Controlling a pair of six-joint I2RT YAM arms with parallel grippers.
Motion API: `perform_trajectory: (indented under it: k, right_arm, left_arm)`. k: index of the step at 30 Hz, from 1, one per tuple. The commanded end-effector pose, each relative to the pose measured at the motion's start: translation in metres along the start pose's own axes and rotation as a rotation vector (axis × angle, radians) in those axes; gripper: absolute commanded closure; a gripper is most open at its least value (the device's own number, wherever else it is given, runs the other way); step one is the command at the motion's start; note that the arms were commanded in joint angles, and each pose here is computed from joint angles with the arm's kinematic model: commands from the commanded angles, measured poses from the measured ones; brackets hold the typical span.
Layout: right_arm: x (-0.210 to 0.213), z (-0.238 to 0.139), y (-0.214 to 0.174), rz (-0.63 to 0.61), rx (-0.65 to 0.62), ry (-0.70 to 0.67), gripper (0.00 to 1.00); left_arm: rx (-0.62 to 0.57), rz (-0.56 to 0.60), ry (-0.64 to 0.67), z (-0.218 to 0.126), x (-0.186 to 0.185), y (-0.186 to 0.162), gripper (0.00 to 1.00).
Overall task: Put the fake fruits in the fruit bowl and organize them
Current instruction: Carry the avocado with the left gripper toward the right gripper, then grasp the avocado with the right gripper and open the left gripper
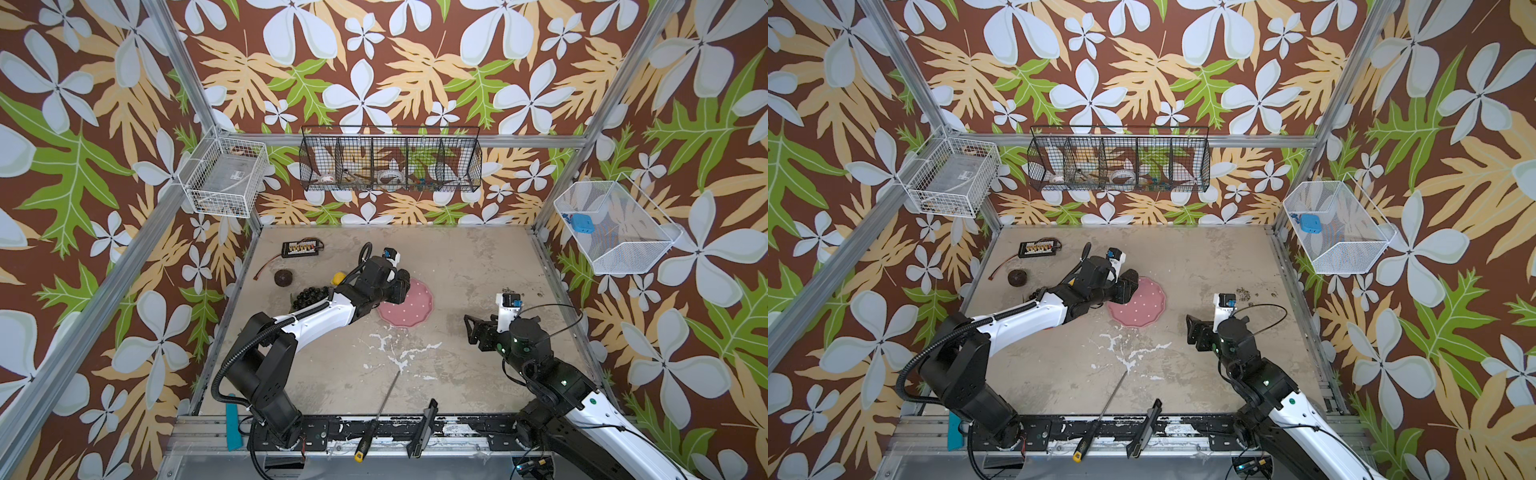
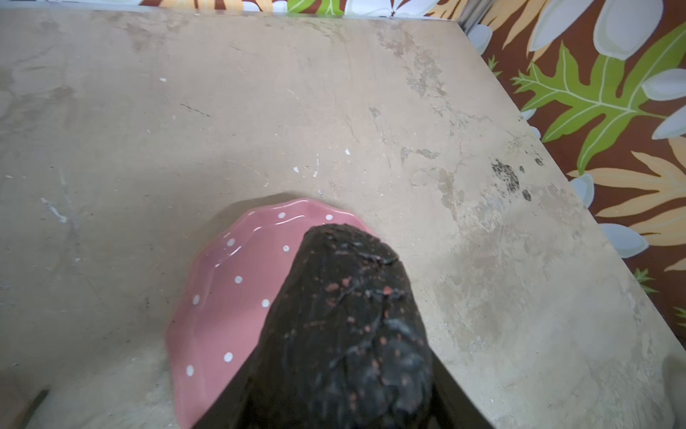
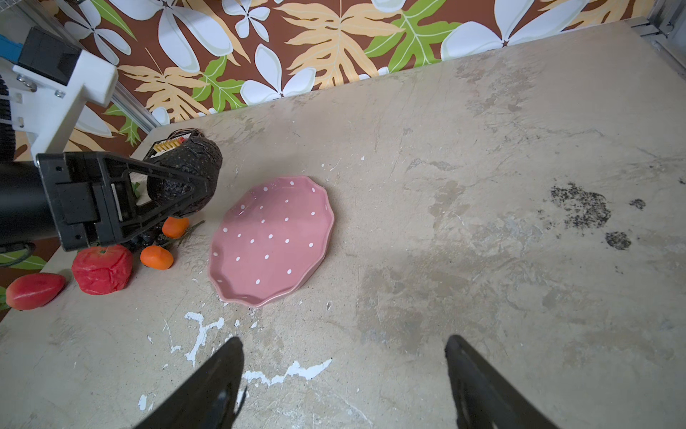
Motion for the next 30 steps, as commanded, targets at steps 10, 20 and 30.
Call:
perform_trajectory:
  k: [10,20,30]
  right_arm:
    - [0.051,-0.003,0.046,0.042,0.046,0.184,0.12]
    - [0.094,0.005,0.047,0.126,0.172,0.459,0.08]
    - [0.110,0.011,0.025,0.186,0.266,0.564,0.08]
  left_arm:
    - [-0.202,0.216,-0.306,-0.027,-0.057,-0.021,0.50]
    - [-0.454,0.329,-0.456,-0.074,-0.070,-0.027,0.53]
    - [-0.513,0.357,-0.528,-0.082,-0.082,-0.032,0.53]
Point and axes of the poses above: each gripper's point midway between its finger pads, its own z axis out along the fingers, its own x axis along the line the jaws close on, y = z × x, the point moved 3 cm from there along -z, back along the fingers
